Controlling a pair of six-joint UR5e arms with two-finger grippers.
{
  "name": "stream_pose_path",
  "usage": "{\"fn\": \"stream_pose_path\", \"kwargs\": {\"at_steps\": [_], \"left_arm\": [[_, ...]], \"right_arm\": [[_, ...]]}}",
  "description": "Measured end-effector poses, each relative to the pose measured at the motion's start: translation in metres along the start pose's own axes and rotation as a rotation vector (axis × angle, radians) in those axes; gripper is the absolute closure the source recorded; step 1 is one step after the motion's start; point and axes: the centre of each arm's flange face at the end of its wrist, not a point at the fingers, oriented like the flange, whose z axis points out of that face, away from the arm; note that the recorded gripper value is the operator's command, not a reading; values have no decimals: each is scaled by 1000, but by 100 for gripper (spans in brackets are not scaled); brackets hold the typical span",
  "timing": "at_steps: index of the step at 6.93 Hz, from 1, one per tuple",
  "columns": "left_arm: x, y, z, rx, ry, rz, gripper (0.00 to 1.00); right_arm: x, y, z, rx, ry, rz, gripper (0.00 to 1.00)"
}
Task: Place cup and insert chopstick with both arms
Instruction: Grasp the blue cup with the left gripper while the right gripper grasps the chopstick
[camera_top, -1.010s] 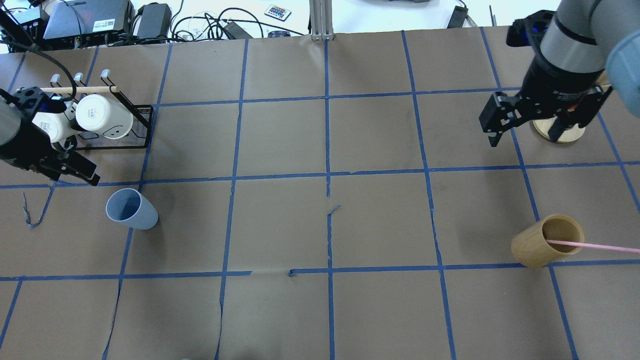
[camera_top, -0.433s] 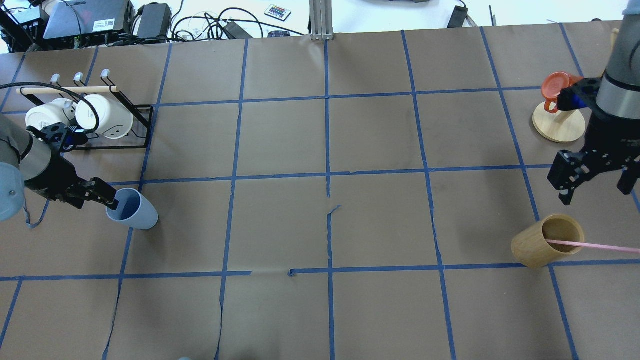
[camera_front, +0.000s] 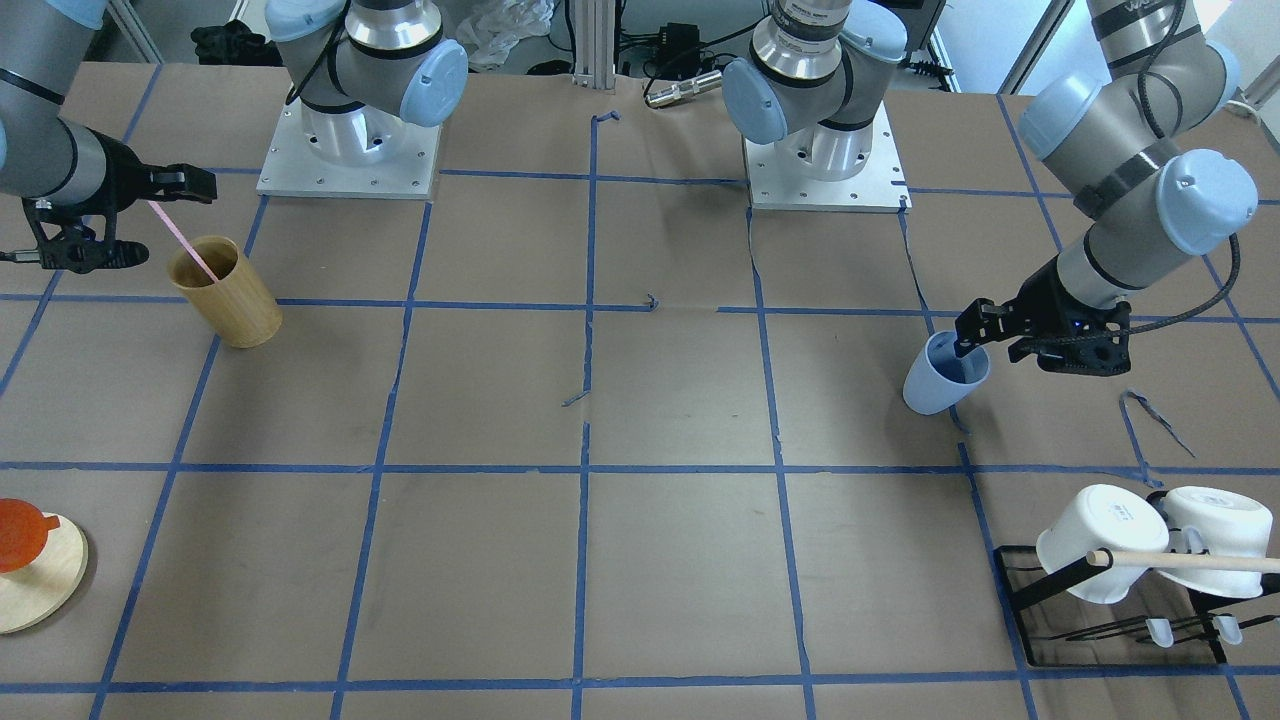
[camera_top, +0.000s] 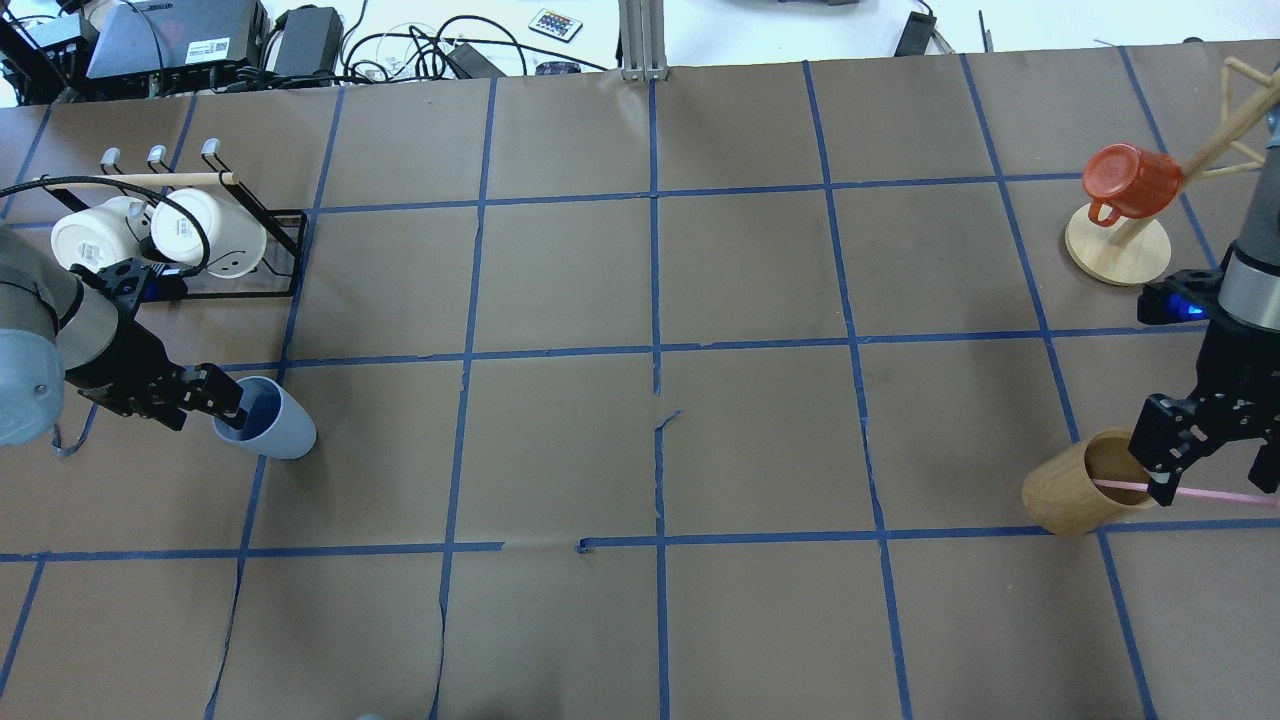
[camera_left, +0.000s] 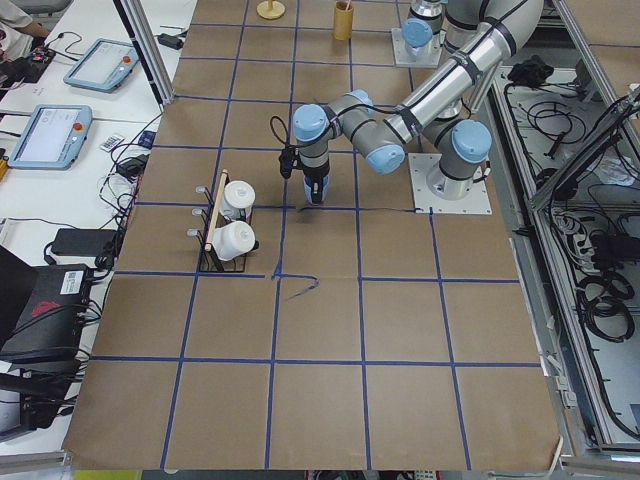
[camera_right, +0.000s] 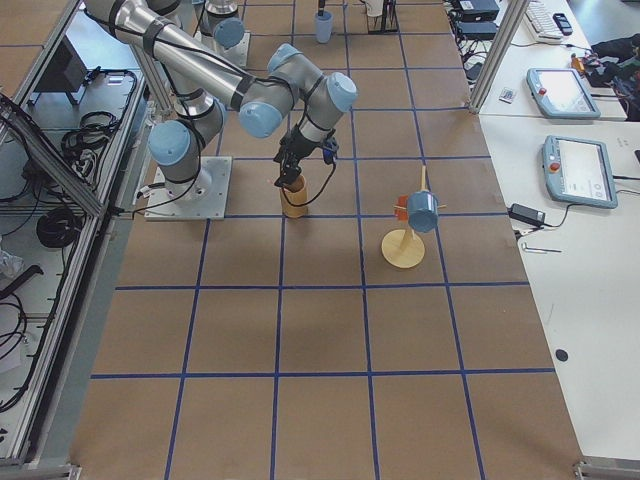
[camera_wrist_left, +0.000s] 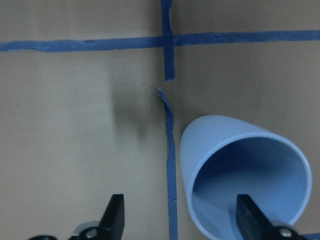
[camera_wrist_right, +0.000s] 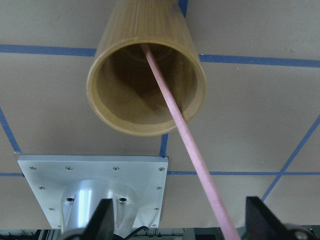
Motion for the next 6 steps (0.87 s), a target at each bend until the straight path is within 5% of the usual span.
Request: {"fn": "stream_pose_path", "kwargs": {"at_steps": [1, 3, 6], "left_arm": [[1, 2, 6, -12, 8, -1, 100], [2, 3, 9, -16, 11, -3, 100], [25, 2, -12, 4, -8, 10, 100]], "right_arm": [[4, 1, 5, -23, 22, 1, 28], [6, 2, 7, -39, 37, 2, 63], [9, -3, 9, -48, 36, 18, 80]]}}
